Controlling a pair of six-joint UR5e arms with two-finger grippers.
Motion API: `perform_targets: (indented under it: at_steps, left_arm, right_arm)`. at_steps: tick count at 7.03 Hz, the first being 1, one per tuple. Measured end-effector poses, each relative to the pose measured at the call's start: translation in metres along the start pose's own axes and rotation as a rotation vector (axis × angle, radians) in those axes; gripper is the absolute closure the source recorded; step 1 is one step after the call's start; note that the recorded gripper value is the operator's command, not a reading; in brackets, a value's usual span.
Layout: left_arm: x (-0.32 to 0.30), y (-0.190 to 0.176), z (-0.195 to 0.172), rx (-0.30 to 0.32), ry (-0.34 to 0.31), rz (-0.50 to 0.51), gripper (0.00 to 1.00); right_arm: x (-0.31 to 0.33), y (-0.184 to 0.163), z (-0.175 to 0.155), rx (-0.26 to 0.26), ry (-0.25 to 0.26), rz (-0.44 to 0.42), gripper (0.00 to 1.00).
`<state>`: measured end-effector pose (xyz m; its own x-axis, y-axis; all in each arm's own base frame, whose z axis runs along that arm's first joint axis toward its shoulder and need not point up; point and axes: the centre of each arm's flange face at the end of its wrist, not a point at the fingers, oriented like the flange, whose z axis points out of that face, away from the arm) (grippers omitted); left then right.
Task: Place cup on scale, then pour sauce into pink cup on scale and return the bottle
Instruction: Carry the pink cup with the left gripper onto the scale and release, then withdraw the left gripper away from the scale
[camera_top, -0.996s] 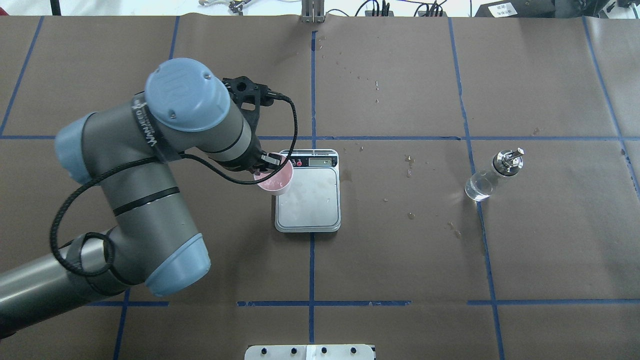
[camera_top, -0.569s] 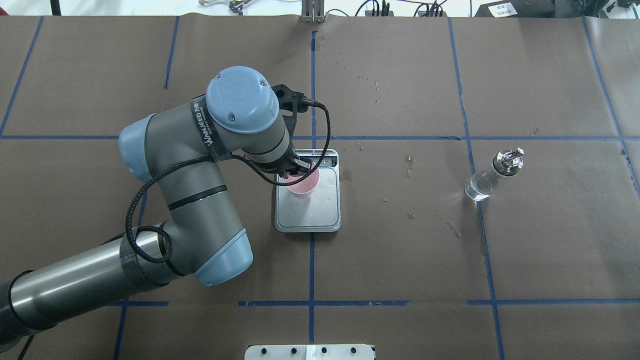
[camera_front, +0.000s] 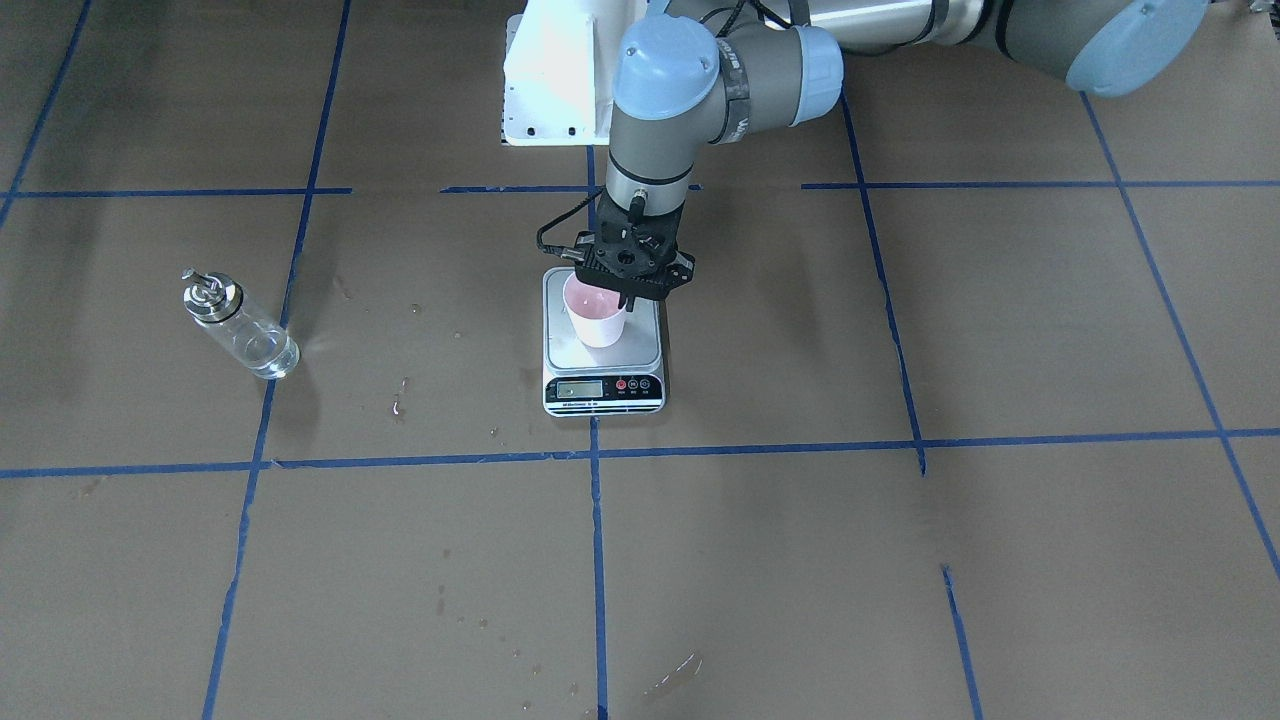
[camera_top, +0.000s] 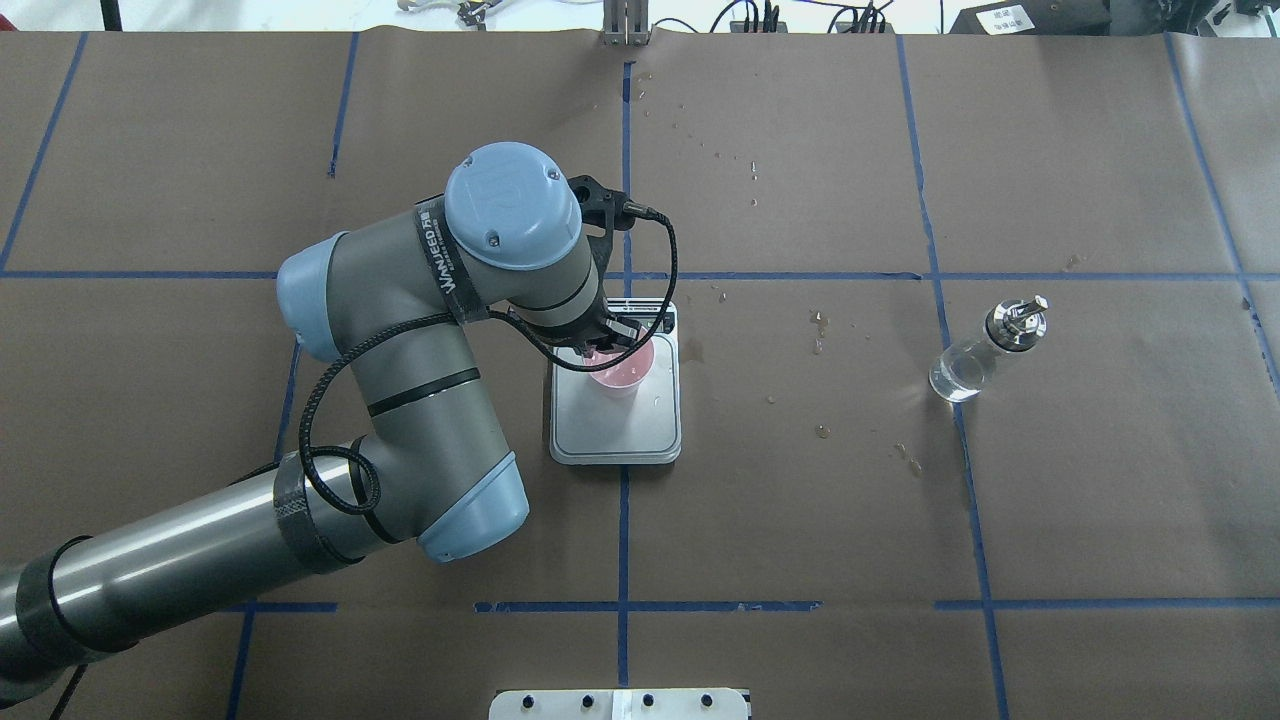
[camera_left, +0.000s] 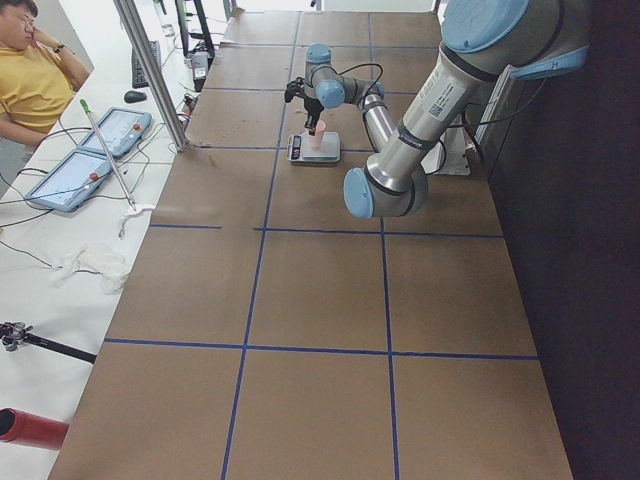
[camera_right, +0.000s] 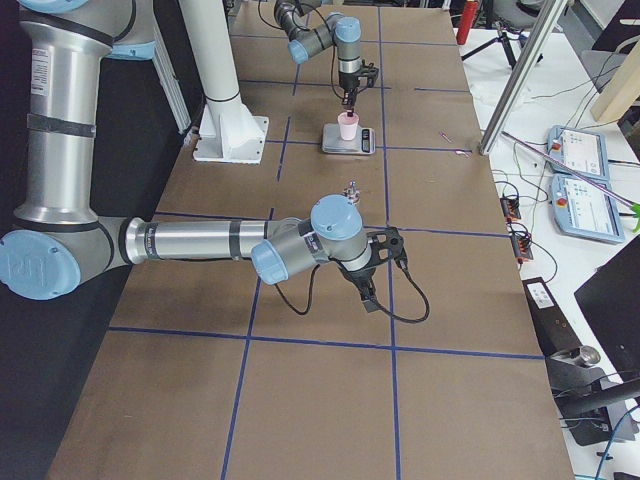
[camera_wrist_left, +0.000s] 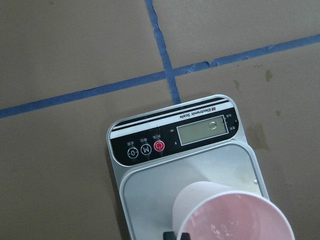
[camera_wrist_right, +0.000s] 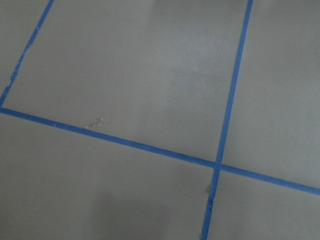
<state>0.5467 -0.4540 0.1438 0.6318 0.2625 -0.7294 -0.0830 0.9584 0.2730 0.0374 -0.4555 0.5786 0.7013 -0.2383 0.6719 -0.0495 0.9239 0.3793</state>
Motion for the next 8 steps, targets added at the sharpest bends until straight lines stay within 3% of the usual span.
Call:
perform_targets:
  at_steps: [2, 4, 6, 8]
  left_arm:
    - [-0.001, 0.001, -0.001, 0.007, 0.008, 0.007, 0.0]
    - [-0.026, -0.008, -0.03, 0.041, -0.004, 0.045, 0.0]
    - [-0.127, -0.014, -0.095, 0.088, -0.075, 0.168, 0.0]
    - [-0.279, -0.01, -0.16, 0.107, -0.166, 0.274, 0.0]
  right_arm:
    - [0.0, 0.0, 0.0, 0.0, -0.001, 0.001, 0.0]
    - [-0.003, 0.0, -0.001, -0.002, -0.024, 0.001, 0.0]
    - [-0.023, -0.005, -0.013, 0.01, -0.086, 0.022, 0.0]
    - [-0.079, -0.016, -0.026, 0.016, -0.133, 0.089, 0.0]
